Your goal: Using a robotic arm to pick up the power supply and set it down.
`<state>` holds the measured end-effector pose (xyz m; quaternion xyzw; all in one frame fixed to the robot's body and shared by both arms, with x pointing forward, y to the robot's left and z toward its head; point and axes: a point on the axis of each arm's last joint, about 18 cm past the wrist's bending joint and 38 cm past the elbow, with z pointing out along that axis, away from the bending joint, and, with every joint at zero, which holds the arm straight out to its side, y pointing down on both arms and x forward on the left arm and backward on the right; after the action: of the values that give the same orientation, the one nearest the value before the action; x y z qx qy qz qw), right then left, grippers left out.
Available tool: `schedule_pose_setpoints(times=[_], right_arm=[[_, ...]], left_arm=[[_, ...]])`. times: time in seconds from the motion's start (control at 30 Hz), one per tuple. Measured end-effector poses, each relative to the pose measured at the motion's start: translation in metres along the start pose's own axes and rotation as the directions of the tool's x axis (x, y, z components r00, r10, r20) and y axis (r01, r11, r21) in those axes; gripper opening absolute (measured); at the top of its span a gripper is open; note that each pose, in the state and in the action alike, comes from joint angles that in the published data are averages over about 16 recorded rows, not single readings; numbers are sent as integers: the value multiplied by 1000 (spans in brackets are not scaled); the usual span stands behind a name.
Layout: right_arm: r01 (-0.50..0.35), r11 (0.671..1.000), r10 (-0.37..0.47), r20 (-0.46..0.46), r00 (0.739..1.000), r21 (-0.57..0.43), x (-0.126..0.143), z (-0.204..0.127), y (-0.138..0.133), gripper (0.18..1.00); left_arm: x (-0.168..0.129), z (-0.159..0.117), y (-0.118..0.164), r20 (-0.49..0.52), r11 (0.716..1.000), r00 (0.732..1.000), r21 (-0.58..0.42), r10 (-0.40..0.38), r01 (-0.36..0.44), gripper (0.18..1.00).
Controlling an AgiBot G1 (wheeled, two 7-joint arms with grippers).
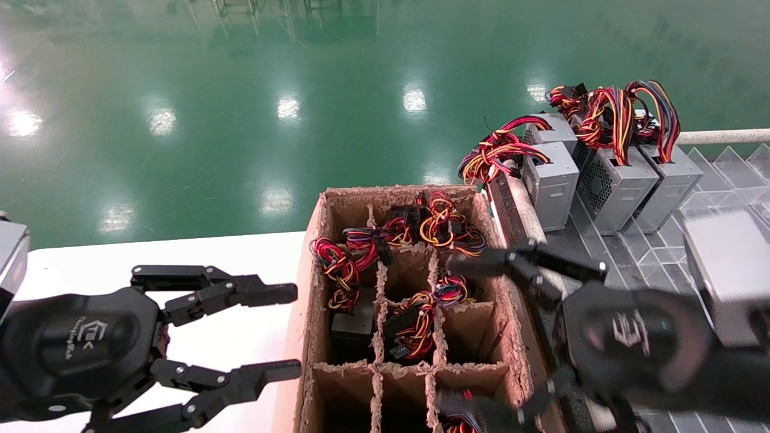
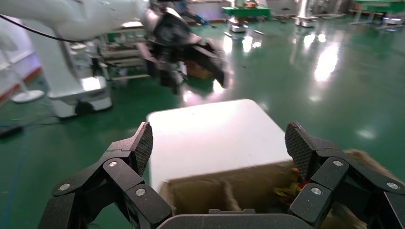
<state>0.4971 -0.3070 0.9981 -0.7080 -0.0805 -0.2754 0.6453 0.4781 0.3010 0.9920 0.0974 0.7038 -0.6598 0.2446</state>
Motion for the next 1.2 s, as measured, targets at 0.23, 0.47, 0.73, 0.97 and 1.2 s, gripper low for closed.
schedule_pose_setpoints(times=[0.23,0.47,0.73,0.97,1.2], right_arm=[[9,997,-18,-123,992,-72,41,7,13,1001],[-29,989,-10,-259,966,-144,88,21,34,1001],[-110,974,33,-355,934,-200,123,39,60,998],[-160,961,65,-380,923,-225,132,51,77,969],[-180,952,74,-382,921,-248,134,57,90,907]], left_arm=[[0,0,0,0,1000,1000,0,0,0,503],[0,0,0,0,1000,1000,0,0,0,352],[0,0,0,0,1000,1000,0,0,0,250],[0,0,0,0,1000,1000,0,0,0,206],[0,0,0,0,1000,1000,0,0,0,193]])
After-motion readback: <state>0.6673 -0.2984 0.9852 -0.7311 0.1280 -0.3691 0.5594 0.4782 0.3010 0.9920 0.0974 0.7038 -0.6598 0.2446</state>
